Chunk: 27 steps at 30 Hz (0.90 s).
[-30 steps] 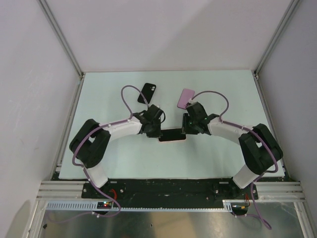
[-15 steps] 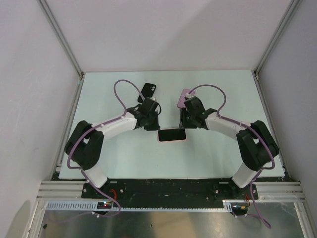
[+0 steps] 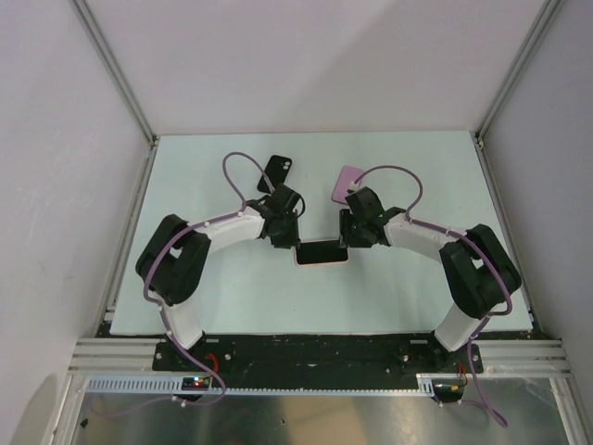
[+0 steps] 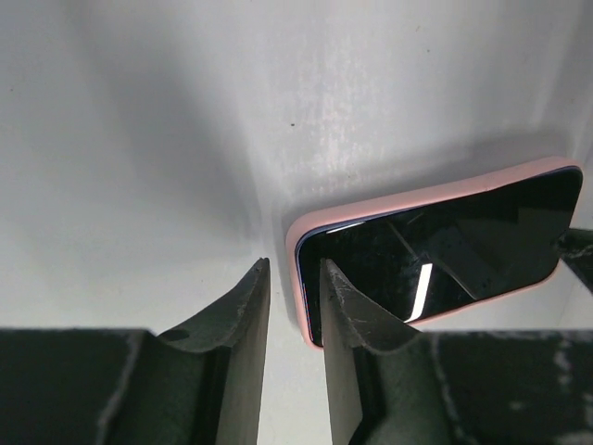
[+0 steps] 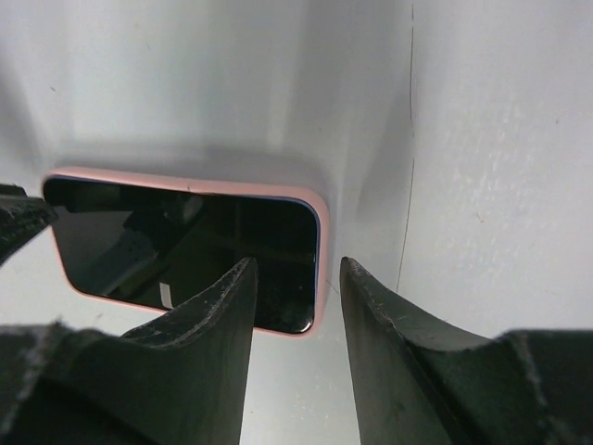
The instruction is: Put the phone into the phone case
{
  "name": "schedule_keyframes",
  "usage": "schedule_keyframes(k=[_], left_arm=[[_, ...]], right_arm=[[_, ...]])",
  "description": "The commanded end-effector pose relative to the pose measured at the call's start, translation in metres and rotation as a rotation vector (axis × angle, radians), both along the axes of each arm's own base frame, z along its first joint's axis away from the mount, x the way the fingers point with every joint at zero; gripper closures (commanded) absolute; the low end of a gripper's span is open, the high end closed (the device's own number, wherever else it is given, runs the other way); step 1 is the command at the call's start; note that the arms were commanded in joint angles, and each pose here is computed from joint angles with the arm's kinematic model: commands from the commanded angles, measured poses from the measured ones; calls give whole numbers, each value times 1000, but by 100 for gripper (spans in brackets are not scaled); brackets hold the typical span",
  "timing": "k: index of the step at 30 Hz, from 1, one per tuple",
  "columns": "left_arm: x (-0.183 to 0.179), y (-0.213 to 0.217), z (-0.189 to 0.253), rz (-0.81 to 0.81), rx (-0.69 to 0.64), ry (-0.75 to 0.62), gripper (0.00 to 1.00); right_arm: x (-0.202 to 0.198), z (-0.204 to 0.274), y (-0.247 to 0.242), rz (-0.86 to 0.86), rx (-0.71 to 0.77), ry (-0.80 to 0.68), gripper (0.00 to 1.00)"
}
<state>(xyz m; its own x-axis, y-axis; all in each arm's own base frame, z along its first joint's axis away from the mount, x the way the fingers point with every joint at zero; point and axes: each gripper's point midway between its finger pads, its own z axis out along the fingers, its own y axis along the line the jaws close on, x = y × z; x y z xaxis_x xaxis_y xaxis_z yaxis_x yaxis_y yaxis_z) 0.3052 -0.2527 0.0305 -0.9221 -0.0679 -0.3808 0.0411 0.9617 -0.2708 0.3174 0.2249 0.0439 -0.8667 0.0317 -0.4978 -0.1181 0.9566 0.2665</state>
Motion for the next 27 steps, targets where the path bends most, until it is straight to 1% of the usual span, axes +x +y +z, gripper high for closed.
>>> schedule_keyframes(k=[1, 7, 10, 27], left_arm=[[13, -11, 9, -27, -14, -35, 68], [15, -10, 5, -22, -2, -33, 69], [13, -7, 1, -14, 8, -27, 72], [-13, 19, -43, 16, 135, 47, 79]], right_arm=[[-6, -10, 2, 1, 21, 27, 55], [-14, -16, 3, 9, 35, 49, 57], [-17, -18, 3, 10, 35, 55, 58], [-32, -29, 1, 18, 39, 77, 58]])
